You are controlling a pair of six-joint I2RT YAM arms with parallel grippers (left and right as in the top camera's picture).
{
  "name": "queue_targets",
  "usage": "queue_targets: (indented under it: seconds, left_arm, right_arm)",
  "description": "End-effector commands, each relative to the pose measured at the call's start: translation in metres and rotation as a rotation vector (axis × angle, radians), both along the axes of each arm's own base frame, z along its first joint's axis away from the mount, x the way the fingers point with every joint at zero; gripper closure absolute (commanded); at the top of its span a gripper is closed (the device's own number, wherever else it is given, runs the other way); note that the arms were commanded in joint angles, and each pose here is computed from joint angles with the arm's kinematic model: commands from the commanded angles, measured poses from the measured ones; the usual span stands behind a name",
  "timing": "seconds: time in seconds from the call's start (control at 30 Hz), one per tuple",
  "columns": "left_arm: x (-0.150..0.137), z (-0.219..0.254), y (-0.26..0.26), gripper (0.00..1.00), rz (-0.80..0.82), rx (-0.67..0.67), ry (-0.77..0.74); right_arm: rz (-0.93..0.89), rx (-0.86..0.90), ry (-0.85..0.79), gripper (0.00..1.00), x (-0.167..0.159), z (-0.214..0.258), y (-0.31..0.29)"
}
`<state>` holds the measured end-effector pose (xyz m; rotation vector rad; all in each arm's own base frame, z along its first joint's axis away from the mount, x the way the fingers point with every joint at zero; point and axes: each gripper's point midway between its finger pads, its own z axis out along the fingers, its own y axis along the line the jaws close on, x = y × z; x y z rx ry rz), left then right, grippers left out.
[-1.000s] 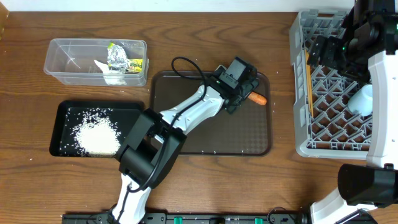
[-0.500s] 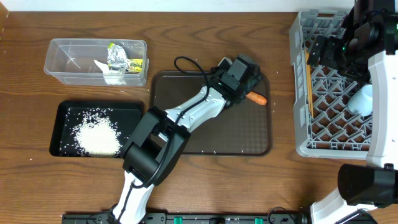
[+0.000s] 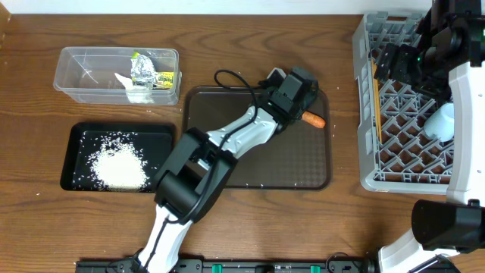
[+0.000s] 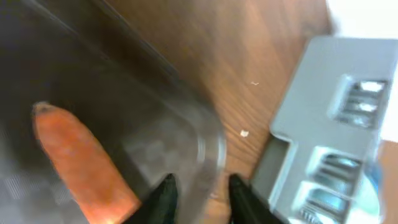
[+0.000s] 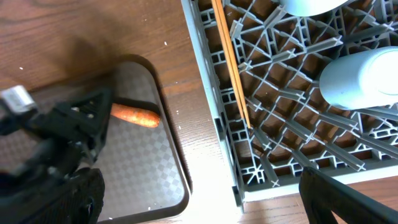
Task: Sort waste into correct bins and load items into the dishwasher rack
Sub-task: 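Reach the left gripper across the brown tray to the carrot, then grasp the carrot with the left gripper near the tray's edge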
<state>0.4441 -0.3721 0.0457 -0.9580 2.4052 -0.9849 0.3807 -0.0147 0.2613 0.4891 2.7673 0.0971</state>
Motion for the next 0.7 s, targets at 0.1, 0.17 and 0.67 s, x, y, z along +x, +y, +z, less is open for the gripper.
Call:
queue_targets:
  seconds: [0.1, 0.17, 0.67]
  left_arm:
    - [-0.003, -0.018, -0.005, 0.9, -0.002, 0.026, 0.01]
    - [-0.002, -0.017, -0.005, 0.91, -0.002, 0.025, 0.009]
    - [-0.034, -0.028, 0.068, 0.94, 0.037, 0.151, 0.301]
  right_arm:
    - [-0.01, 0.004, 0.007, 0.01, 0.0, -0.002, 0.0]
    - [-0.01, 0.004, 0.007, 0.01, 0.0, -0.002, 0.0]
    - [-0.01, 0.004, 0.007, 0.01, 0.0, -0.002, 0.0]
